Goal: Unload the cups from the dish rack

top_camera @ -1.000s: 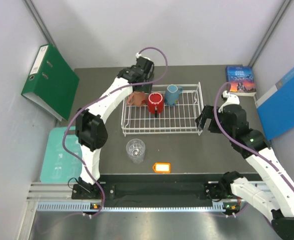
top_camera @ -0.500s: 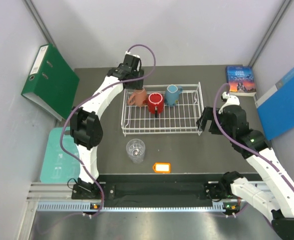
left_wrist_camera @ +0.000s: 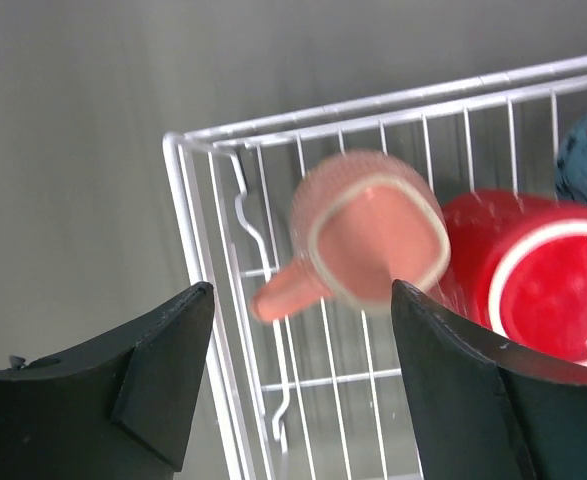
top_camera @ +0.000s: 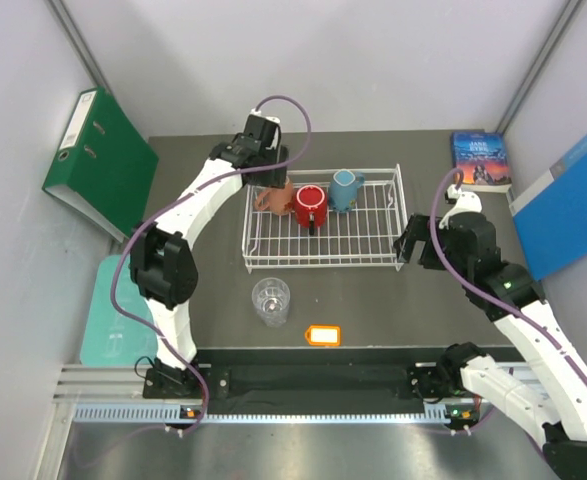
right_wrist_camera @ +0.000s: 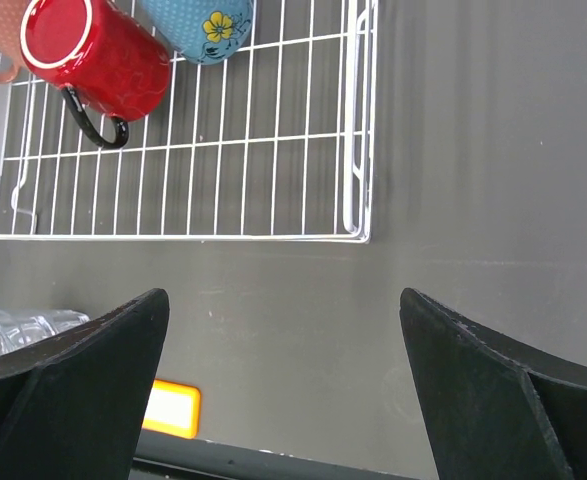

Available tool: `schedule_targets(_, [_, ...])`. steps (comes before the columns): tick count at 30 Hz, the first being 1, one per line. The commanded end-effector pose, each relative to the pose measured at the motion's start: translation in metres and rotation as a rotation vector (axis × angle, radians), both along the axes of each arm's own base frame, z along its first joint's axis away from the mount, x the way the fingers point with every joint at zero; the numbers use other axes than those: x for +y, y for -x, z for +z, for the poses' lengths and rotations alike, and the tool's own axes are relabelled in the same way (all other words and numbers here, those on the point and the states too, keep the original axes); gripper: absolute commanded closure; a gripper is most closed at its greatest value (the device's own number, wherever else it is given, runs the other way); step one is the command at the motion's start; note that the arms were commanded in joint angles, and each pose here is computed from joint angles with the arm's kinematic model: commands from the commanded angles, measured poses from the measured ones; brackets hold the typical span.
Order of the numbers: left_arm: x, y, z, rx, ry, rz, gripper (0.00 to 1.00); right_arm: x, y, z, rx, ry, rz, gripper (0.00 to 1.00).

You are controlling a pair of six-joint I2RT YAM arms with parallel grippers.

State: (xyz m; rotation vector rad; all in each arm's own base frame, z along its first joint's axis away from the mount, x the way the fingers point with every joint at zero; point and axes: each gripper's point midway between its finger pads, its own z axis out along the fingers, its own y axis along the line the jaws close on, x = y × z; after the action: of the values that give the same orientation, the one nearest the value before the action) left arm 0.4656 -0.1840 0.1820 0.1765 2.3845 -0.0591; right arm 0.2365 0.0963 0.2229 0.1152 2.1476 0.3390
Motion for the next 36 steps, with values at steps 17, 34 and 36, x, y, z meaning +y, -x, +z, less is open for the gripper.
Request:
schedule_targets(17, [0.0, 0.017, -0.028, 0.069, -0.041, -0.079, 0.28, 0.002, 0.002, -0.002, -0.002, -0.023, -0.001, 0.02])
schedule_targets(34, [-0.007, 0.007, -0.076, 0.173, 0.062, -0.089, 0.68, 0.0, 0.0, -0.004, 0.012, -0.004, -0.016, 0.02])
schedule_targets(36, [-0.007, 0.009, -0.076, 0.17, 0.077, -0.074, 0.69, 0.0, -0.001, -0.005, 0.014, -0.004, -0.012, 0.02])
